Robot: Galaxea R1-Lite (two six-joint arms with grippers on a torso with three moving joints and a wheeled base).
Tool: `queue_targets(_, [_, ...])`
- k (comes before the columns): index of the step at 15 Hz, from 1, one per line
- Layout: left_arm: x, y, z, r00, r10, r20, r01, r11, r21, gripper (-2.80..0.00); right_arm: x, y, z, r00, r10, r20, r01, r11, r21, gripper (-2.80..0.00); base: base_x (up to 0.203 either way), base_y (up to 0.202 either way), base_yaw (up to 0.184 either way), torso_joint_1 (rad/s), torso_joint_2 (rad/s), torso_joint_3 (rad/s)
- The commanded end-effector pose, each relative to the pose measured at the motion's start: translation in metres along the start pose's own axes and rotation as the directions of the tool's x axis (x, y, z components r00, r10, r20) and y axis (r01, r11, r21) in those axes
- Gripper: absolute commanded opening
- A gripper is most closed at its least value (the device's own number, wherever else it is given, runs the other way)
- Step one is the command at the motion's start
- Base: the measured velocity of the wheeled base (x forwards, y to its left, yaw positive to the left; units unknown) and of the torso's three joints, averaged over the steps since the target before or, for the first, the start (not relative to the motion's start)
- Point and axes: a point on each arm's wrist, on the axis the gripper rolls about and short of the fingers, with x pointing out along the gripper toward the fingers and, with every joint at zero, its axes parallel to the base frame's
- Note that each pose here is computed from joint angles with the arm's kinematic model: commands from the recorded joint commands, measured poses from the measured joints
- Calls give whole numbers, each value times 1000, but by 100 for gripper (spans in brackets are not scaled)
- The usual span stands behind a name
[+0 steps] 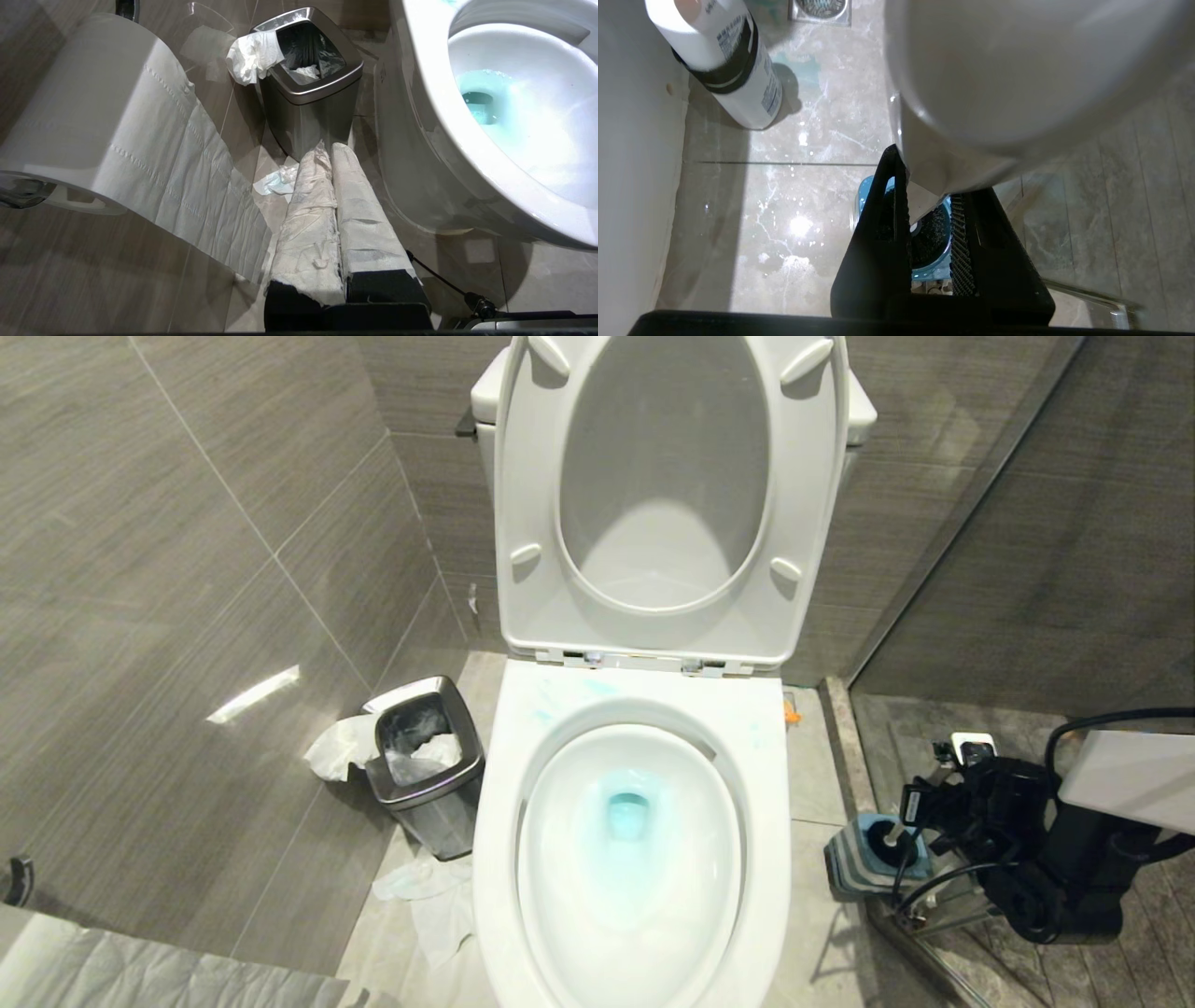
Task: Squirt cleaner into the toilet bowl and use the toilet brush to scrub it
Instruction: Put the toilet brush back
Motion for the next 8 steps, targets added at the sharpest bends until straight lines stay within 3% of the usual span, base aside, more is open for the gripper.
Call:
queue_targets(1, [0, 0, 0, 1000, -1, -2, 1, 1000, -1, -280, -2, -1, 7, 1000, 0, 21, 0, 1000, 4, -280, 0, 0, 0, 4, 2, -71])
queue_targets(8, [0, 0, 0, 1000, 1, -2, -1, 1000, -15, -280, -15, -2, 16, 997, 65, 50, -65, 998, 5, -280, 0, 0, 0, 0, 0, -6])
